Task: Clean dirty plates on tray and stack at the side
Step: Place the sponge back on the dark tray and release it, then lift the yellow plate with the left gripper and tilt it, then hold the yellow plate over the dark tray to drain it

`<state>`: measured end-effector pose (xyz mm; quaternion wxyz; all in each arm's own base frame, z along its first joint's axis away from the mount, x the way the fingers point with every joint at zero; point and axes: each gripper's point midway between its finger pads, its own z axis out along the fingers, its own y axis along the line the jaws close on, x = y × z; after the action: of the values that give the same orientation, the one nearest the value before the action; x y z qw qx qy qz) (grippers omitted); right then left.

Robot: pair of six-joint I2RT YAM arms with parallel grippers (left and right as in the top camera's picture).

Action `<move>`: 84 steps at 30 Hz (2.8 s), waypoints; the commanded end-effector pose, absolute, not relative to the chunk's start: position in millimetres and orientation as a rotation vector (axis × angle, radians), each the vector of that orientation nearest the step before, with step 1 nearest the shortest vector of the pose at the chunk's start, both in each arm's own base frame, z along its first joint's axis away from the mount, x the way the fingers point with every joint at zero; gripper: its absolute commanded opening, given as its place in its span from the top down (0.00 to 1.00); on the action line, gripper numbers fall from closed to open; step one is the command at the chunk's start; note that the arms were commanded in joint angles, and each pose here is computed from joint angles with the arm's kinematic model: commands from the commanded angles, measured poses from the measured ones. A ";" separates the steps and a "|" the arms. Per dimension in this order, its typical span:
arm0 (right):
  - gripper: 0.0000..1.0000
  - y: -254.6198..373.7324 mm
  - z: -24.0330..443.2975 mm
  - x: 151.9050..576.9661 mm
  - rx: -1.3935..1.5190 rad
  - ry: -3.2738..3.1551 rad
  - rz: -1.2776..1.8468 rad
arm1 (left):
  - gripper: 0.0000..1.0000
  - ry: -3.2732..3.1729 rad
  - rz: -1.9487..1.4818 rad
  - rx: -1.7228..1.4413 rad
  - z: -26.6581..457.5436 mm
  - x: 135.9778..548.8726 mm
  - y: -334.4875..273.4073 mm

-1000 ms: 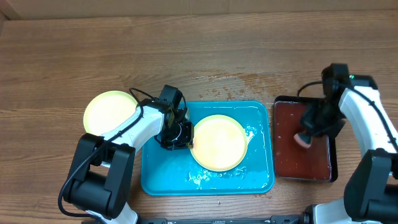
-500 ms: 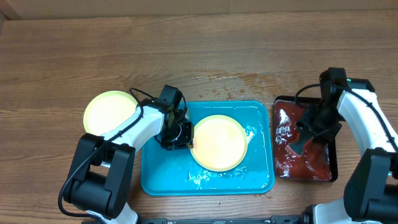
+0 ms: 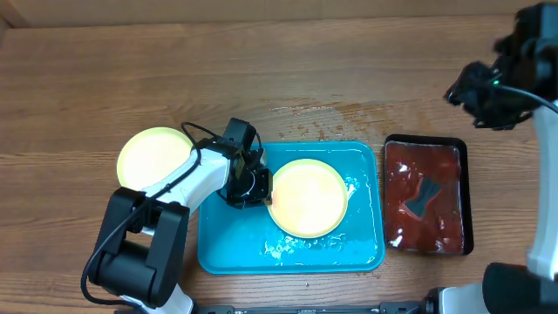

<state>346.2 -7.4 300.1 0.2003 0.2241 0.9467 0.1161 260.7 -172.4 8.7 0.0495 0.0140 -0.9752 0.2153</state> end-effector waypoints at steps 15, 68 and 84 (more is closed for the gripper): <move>0.24 36.6 407.5 314.6 0.218 2.434 0.489 | 0.96 -3.142 0.963 -0.066 116.8 285.9 -207.3; 0.00 120.2 556.0 172.4 -0.364 1.878 0.729 | 0.96 -3.628 -0.313 -1.493 180.1 339.4 -438.4; 0.00 119.5 557.6 168.7 -0.365 1.869 0.729 | 0.96 -3.613 -1.029 -1.788 230.9 339.1 -444.7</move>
<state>178.1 118.1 552.1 0.5153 -0.1407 0.7905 0.2998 330.8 -451.3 213.2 -0.4671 -0.3870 -0.7762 -0.1719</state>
